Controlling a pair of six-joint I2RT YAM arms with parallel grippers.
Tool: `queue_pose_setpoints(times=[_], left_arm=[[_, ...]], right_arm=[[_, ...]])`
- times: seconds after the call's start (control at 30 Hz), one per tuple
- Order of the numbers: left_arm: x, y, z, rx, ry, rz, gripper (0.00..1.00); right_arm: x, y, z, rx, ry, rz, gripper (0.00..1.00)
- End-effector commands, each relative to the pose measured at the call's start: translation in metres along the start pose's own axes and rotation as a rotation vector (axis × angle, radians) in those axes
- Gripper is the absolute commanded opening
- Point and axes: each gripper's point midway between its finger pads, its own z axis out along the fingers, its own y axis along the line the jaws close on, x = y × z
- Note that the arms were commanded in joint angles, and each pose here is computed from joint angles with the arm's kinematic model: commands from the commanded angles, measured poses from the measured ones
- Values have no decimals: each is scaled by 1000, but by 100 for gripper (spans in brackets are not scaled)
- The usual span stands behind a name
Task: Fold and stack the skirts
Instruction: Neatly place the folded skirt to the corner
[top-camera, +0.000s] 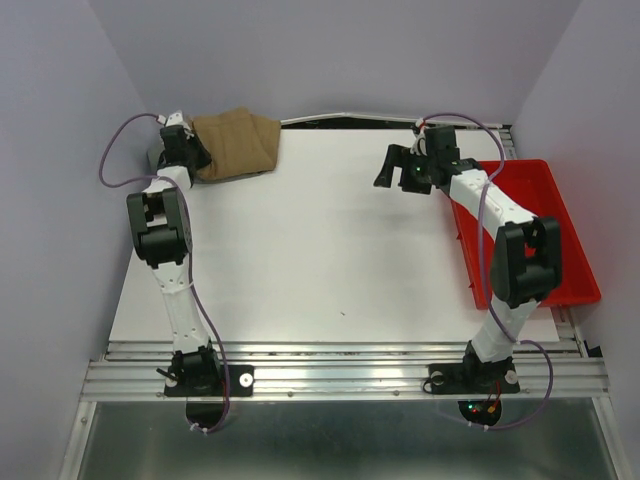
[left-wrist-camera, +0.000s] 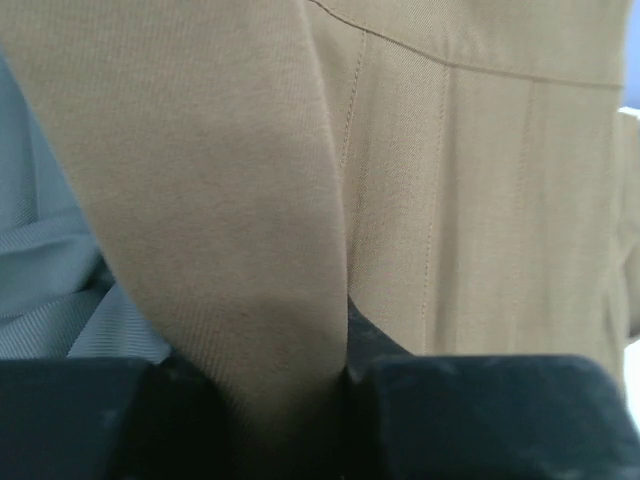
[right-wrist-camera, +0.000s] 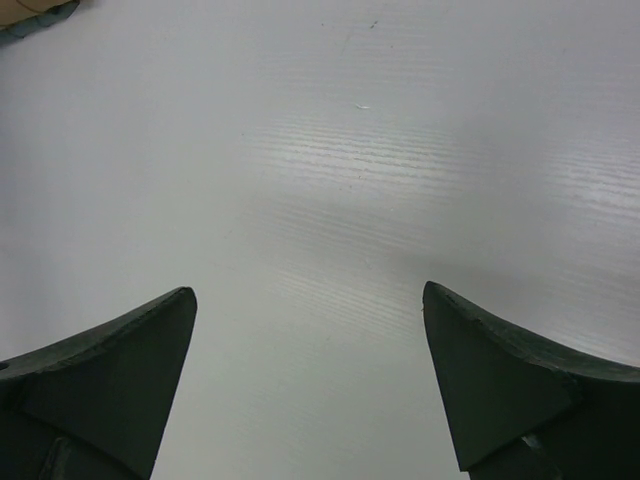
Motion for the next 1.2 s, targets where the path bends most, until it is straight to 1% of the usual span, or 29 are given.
queue_pose_setpoints(times=[0.0, 0.07, 0.1, 0.13, 0.2, 0.23, 0.27, 0.3, 0.33, 0.4, 0.5, 0.53, 0.57, 0.6, 0.63, 0.67, 0.7, 0.77, 0.8, 0.83, 0.87, 0.9, 0.93, 0.97, 1.0, 1.03, 1.07, 1.1, 1.17], left_arm=[[-36, -5, -9, -15, -58, 48, 33], [-49, -3, -17, -50, -91, 95, 38], [-56, 4, -20, -93, -111, 106, 43], [-65, 4, -24, -107, -130, 120, 44], [-72, 7, -28, -137, -134, 157, 50], [-83, 12, -33, -180, -157, 161, 62], [-87, 12, -36, -188, -162, 170, 68], [-91, 13, -39, -205, -171, 177, 69], [-101, 12, -45, -213, -188, 191, 83], [-109, 9, -51, -231, -207, 210, 84], [-133, 5, -67, -280, -261, 261, 84], [-150, 6, -76, -322, -296, 288, 87], [-157, 7, -81, -348, -305, 329, 89], [-166, 8, -87, -375, -321, 343, 96], [-182, 9, -97, -409, -350, 354, 98], [-187, 11, -103, -432, -342, 395, 98], [-202, 7, -114, -446, -368, 409, 98], [-209, 5, -124, -451, -354, 451, 98], [-206, -6, -122, -380, -339, 478, 98], [-207, -14, -131, -343, -326, 501, 98], [-203, -19, -133, -312, -314, 513, 94], [-195, -33, -131, -223, -289, 531, 81], [-178, -36, -132, -184, -223, 539, 75], [-167, -39, -130, -150, -181, 540, 71], [-153, -54, -126, -43, -139, 544, 67], [-143, -56, -124, -18, -101, 538, 56], [-123, -54, -118, 2, -35, 523, 51], [-110, -60, -114, 59, 1, 511, 43], [-76, -53, -102, 82, 90, 479, 40]], right_arm=[[-21, 14, -20, -38, -78, -36, 100], [-22, 16, -20, -48, -76, -32, 100], [-21, 16, -20, -51, -75, -31, 100], [-23, 17, -21, -52, -79, -32, 100], [-23, 18, -22, -56, -81, -35, 100], [-24, 18, -23, -55, -84, -39, 100], [-24, 19, -24, -56, -86, -41, 100], [-25, 19, -25, -55, -89, -42, 100], [-24, 19, -27, -54, -89, -42, 100], [-24, 19, -28, -53, -91, -46, 100], [-26, 20, -30, -53, -98, -55, 100], [-26, 20, -30, -52, -100, -59, 100], [-27, 20, -31, -50, -104, -67, 100], [-28, 20, -32, -47, -106, -70, 100], [-30, 20, -33, -46, -113, -78, 100], [-32, 19, -34, -37, -116, -88, 100], [-32, 18, -35, -30, -118, -94, 100], [-34, 18, -38, -22, -121, -108, 100], [-35, 18, -39, -23, -123, -110, 100], [-35, 19, -39, -26, -123, -113, 100], [-35, 19, -40, -29, -122, -114, 100], [-35, 20, -41, -33, -122, -114, 100], [-33, 22, -40, -45, -113, -115, 100], [-33, 24, -41, -53, -112, -115, 100], [-32, 24, -40, -57, -106, -110, 100], [-30, 25, -39, -62, -100, -111, 100], [-29, 26, -38, -71, -92, -110, 100], [-29, 26, -38, -73, -90, -108, 100], [-26, 26, -36, -78, -77, -111, 100]])
